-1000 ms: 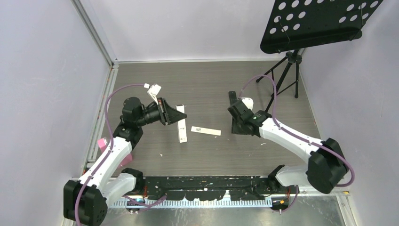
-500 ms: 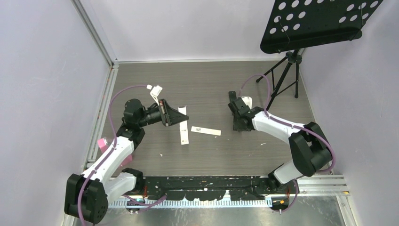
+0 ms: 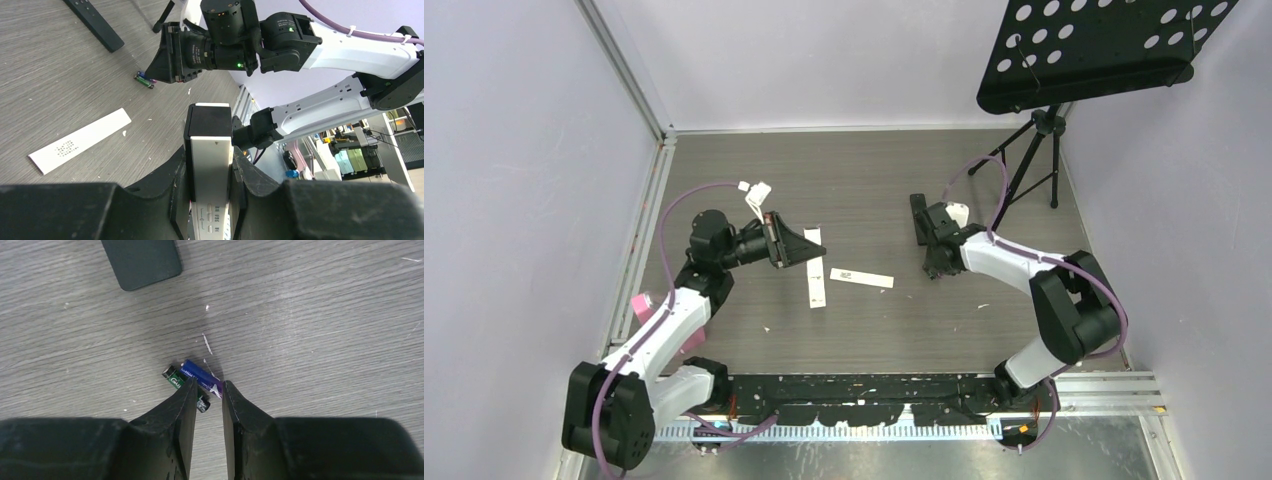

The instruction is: Load the batteries into the remote control

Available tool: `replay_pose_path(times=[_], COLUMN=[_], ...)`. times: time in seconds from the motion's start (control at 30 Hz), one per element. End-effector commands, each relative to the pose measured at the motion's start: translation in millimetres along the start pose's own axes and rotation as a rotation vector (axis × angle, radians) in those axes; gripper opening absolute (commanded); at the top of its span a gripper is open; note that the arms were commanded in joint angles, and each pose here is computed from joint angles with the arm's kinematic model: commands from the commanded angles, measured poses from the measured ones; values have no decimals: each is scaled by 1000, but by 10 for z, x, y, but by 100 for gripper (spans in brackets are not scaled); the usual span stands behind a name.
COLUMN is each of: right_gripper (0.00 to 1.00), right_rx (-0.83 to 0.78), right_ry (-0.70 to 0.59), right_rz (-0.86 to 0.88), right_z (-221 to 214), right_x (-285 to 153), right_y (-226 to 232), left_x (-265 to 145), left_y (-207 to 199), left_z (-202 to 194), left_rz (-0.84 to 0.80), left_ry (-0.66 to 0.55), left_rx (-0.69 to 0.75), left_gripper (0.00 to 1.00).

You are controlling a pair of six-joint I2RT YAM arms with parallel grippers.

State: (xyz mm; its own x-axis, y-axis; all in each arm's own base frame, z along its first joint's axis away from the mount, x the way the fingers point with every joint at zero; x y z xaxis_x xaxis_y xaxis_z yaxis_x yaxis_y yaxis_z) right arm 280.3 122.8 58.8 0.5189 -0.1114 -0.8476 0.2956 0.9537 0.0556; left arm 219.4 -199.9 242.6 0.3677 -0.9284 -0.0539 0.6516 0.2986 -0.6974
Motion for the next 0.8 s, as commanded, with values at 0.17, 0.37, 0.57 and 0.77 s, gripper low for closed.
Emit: replay_pose_path(times=[0.17, 0.37, 0.57, 0.77], right_gripper=[31, 29, 25, 9], right_rx=[-43, -59, -31, 4], right_ry=[-41, -4, 34, 40], right_rz=[-20, -16, -18, -1], right_z=[150, 83, 44, 60], right_x=[80, 142, 210, 209], right_y=[45, 57, 39, 51], left_x=[0, 4, 8, 18], left_y=[-52, -21, -5, 60], left_z=[53, 45, 35, 17], left_rz=[-35, -20, -10, 22], left_ry=[-13, -9, -2, -3], left_rx=[35, 27, 9, -30], left_gripper=[0, 0, 0, 0])
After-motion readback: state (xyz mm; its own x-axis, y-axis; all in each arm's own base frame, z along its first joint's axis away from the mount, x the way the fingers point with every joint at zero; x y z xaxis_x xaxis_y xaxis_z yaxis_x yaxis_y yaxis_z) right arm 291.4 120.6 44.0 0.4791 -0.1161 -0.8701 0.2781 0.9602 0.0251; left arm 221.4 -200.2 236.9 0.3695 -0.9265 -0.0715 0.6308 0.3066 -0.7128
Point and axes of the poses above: each gripper's point midway between its finger pads, its own x axis out along the fingers, its own y axis along the line the jaws close on, z = x × y, the point moved 3 cm from there along -x, back along the fingers, and after that the axes turned 5 degrees about x, right-handed, at the moved point
